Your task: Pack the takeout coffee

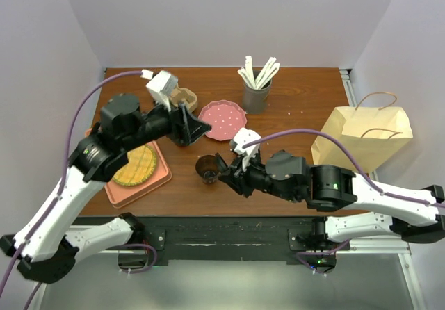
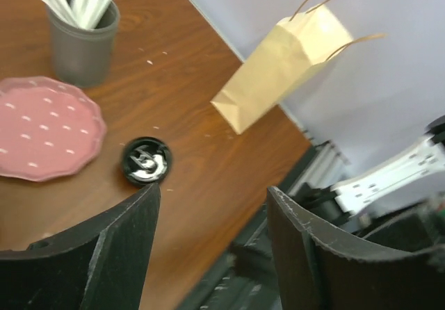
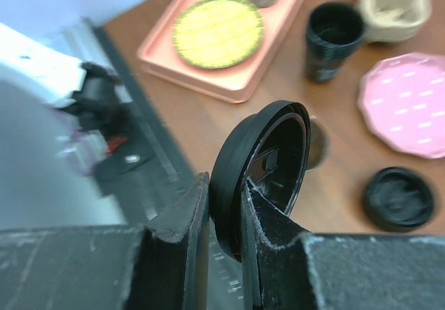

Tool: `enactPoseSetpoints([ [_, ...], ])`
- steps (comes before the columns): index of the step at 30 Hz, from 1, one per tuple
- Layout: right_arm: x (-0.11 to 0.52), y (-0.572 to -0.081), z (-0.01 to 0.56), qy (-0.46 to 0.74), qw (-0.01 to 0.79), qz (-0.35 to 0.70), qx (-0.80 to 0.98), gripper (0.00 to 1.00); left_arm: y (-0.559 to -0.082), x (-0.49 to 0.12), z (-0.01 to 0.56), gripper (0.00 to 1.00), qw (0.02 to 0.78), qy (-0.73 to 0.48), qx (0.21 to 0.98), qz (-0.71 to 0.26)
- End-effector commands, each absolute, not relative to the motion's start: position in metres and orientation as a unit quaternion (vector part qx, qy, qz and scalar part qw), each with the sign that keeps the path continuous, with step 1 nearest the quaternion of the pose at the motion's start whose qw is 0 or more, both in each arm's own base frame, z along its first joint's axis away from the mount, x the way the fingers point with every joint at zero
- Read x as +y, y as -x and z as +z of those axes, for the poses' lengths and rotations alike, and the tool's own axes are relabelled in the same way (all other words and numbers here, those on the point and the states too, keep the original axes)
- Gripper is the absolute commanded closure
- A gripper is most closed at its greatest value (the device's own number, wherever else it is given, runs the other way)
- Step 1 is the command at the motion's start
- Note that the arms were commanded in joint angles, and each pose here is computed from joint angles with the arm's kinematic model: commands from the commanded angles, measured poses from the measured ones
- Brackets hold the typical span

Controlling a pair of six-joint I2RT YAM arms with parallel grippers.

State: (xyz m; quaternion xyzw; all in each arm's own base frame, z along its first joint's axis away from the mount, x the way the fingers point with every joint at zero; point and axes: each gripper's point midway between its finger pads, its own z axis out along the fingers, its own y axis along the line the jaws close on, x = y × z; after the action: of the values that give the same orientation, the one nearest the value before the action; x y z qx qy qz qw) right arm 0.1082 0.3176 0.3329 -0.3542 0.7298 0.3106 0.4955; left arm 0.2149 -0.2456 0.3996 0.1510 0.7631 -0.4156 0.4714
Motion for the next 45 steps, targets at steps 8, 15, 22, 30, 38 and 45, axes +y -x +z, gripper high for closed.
enactPoseSetpoints([
  [8, 0.309, -0.082, 0.366, 0.361, 0.402, 0.455, 0.708, 0.96, -0.124, -0.217, 0.387, 0.28, 0.586, -0.492, 0.535, -0.358],
  [15, 0.333, -0.054, 0.353, 0.444, 0.32, 0.485, 0.682, 0.94, -0.107, -0.22, 0.373, 0.25, 0.571, -0.527, 0.504, -0.377],
  [22, 0.349, -0.054, 0.361, 0.457, 0.321, 0.504, 0.659, 0.94, -0.083, -0.232, 0.351, 0.29, 0.485, -0.567, 0.494, -0.446],
  [30, 0.352, -0.052, 0.36, 0.46, 0.316, 0.506, 0.657, 0.94, -0.068, -0.23, 0.328, 0.3, 0.44, -0.588, 0.492, -0.468],
  [38, 0.357, -0.052, 0.358, 0.458, 0.31, 0.512, 0.657, 0.92, -0.08, -0.237, 0.328, 0.52, 0.449, -0.583, 0.494, -0.463],
  [45, 0.349, -0.09, 0.357, 0.373, 0.365, 0.455, 0.722, 0.62, -0.091, -0.238, 0.327, 0.83, 0.45, -0.538, 0.541, -0.464],
])
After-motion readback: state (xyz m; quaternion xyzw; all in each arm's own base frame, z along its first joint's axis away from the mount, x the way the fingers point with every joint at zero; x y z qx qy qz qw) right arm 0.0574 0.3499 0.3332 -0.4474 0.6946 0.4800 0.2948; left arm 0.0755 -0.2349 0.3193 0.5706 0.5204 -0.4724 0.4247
